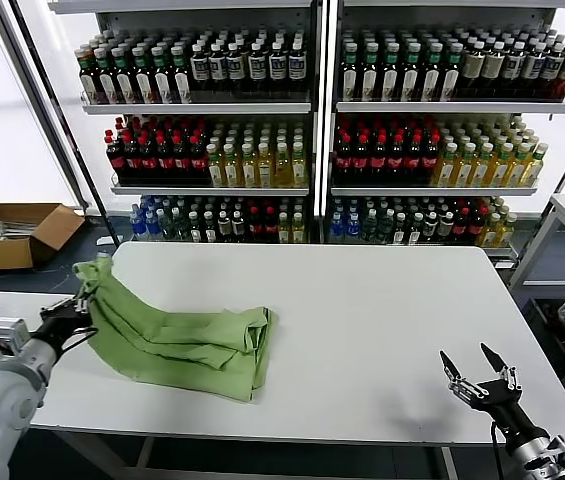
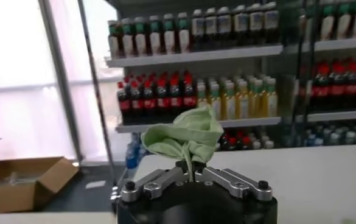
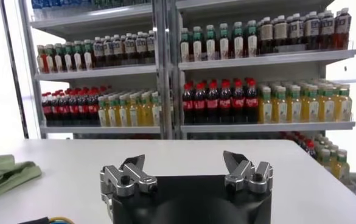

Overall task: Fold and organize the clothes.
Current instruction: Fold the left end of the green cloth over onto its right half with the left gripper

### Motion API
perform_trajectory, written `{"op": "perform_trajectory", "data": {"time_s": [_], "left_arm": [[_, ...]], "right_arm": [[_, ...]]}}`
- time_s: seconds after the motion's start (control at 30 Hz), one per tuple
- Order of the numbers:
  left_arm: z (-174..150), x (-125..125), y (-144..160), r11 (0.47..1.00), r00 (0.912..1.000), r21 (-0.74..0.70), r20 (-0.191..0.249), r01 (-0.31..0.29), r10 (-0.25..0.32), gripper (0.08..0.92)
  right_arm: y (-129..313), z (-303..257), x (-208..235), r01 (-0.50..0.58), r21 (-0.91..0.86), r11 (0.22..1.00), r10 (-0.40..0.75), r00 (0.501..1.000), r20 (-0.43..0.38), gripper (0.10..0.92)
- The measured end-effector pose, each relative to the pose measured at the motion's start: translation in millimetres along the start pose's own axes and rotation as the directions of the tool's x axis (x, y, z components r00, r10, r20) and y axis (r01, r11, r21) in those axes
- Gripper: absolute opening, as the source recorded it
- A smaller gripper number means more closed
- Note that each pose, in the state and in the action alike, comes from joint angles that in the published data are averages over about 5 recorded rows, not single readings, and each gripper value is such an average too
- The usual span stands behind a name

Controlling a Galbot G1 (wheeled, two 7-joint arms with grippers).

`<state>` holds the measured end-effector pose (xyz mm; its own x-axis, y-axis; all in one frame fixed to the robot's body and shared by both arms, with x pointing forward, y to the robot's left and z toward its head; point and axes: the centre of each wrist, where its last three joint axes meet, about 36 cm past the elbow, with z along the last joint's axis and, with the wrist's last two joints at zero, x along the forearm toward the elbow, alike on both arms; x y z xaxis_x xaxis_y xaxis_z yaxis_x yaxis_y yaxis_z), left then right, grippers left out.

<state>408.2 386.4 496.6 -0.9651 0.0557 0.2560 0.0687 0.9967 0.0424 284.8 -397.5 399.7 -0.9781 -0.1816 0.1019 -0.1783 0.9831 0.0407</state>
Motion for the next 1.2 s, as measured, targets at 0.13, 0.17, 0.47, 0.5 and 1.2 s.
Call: {"op": "perform_trajectory", "data": {"time_s": [0.13, 0.17, 0.47, 0.5, 1.2], "left_arm": [[3, -3, -28, 0.998, 0.9978, 0.013, 0.009, -0.065, 0.065, 0.095], [4, -3, -34, 0.997, 0.9967, 0.016, 0.009, -0.081, 0.081, 0.095], [30, -11, -87, 0.977, 0.9765, 0.032, -0.034, -0.212, 0.213, 0.095], [34, -12, -92, 0.974, 0.9736, 0.034, -0.043, -0.223, 0.224, 0.095], [92, -6, -177, 0.919, 0.9017, 0.069, -0.178, -0.388, 0.394, 0.311]], "right_arm": [[-1, 1, 1, -0.003, 0.003, 1.000, 0.003, 1.000, -0.005, 0.823], [-1, 1, 1, -0.003, 0.003, 1.000, 0.003, 1.000, -0.006, 0.823], [3, 2, -1, -0.001, 0.002, 1.000, 0.001, 1.000, -0.010, 0.823], [2, 2, -1, -0.002, 0.002, 1.000, 0.002, 1.000, -0.011, 0.823], [0, 8, -1, -0.015, -0.006, 1.000, 0.015, 1.000, -0.015, 0.823]]}}
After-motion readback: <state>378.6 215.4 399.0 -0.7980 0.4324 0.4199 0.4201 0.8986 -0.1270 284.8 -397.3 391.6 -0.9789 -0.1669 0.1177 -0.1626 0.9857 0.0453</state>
